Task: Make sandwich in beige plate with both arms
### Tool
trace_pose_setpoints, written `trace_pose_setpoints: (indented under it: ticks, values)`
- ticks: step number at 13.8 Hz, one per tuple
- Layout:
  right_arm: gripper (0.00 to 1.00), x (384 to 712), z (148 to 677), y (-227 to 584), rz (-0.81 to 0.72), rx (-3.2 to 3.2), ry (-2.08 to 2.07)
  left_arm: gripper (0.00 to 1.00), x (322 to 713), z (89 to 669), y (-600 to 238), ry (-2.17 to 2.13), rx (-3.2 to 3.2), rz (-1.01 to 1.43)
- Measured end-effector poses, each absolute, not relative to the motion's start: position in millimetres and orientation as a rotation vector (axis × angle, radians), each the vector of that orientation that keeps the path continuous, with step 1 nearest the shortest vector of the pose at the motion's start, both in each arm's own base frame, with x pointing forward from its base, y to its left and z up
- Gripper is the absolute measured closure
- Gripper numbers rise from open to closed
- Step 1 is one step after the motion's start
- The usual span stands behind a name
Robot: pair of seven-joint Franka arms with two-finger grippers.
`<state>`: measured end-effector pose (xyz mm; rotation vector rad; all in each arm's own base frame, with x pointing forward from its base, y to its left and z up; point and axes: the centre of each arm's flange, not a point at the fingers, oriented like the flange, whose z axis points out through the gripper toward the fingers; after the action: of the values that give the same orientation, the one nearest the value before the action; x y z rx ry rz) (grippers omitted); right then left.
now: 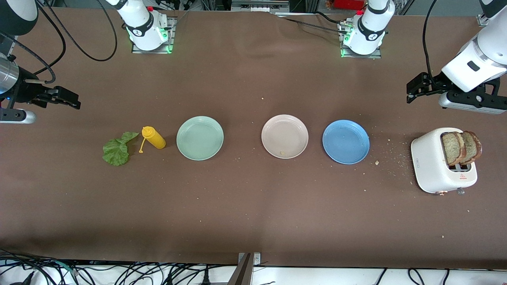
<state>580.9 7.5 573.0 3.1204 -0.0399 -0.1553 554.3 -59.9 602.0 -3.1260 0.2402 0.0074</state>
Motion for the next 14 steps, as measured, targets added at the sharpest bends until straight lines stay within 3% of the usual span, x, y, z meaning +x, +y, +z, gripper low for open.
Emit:
trace_pose_setpoints:
  ticks: [9,14]
  values:
    - [0.0,588.4,558.8,7.5,-0.184,3.119,-0.04,0.0,557.6,596.4,-50.1,0.214,-3.126,0.027]
    - [0.0,589.9,568.3,7.5,-0.152,3.121,-0.04,0.0,578.9,553.6,13.6,0.052,-3.142,0.143]
